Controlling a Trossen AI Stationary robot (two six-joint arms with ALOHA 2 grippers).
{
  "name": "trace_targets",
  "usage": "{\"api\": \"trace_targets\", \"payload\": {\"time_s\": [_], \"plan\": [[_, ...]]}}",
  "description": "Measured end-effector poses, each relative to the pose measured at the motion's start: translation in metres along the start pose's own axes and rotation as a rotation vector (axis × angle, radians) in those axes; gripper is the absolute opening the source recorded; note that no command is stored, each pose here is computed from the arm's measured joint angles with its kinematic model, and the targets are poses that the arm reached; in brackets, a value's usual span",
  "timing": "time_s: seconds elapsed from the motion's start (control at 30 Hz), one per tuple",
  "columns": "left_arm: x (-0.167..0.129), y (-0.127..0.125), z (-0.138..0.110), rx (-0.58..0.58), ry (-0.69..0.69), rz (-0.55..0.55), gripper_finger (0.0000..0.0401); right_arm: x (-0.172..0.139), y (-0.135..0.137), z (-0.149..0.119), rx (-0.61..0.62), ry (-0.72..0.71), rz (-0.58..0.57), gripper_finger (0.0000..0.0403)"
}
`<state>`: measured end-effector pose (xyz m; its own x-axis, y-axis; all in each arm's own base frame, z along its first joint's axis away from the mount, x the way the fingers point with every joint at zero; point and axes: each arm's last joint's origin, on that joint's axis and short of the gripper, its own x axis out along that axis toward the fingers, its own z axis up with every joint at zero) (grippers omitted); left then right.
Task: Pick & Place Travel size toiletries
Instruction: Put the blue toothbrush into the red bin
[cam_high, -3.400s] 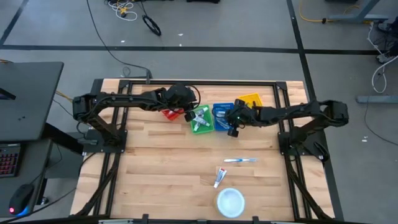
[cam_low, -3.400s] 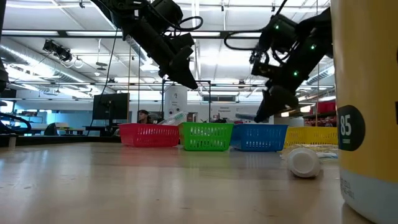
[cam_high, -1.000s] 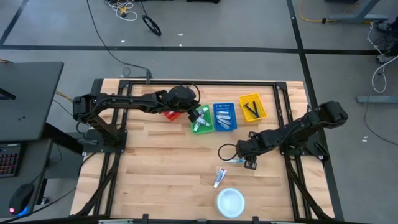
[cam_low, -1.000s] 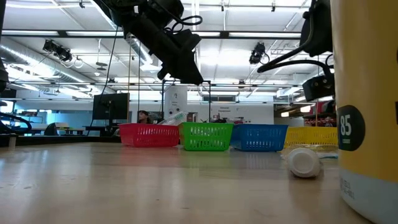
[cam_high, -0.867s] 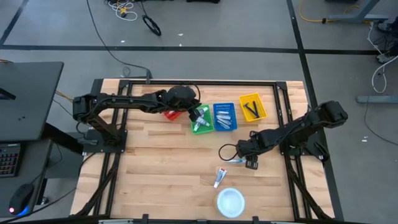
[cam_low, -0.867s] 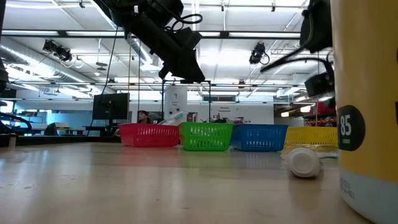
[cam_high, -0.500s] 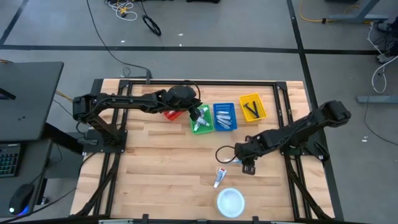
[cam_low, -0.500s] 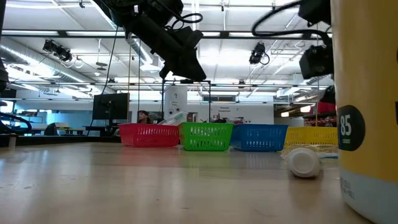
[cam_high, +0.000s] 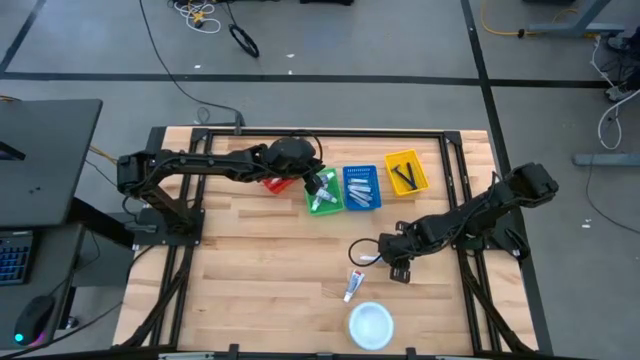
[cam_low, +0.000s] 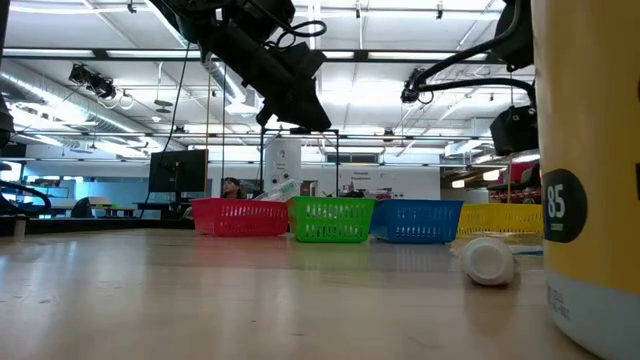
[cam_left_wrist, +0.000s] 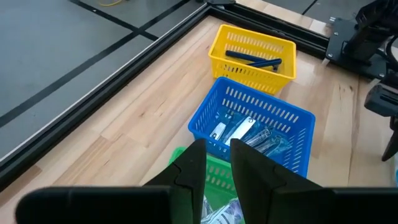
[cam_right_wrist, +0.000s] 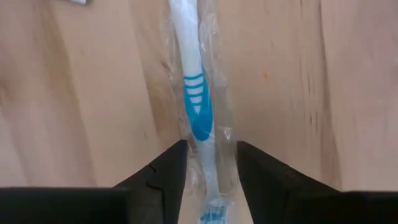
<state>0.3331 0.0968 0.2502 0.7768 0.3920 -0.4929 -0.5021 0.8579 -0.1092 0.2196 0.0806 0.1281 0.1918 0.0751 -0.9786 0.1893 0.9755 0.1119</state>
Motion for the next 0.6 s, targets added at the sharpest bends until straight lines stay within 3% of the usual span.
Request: {"api": "trace_targets", "payload": {"time_s": [0.3,0.47,0.6], "plan": [[0.000,0.000,-0.001,0.014,0.015,0.004,0.0080,0.001,-0.002,-0.001,-0.093,-0.019,-0.070,0.0065],[0.000,0.000,-0.002,0.015,0.018,-0.015,0.0080,-0.001,-0.001,0.004,-0.131,-0.041,-0.084,0.0047],[0.000,-0.003,-0.001,0.013,0.025,-0.104,0.0080,-0.006,-0.001,0.017,-0.180,-0.185,-0.249,0.0045]]}}
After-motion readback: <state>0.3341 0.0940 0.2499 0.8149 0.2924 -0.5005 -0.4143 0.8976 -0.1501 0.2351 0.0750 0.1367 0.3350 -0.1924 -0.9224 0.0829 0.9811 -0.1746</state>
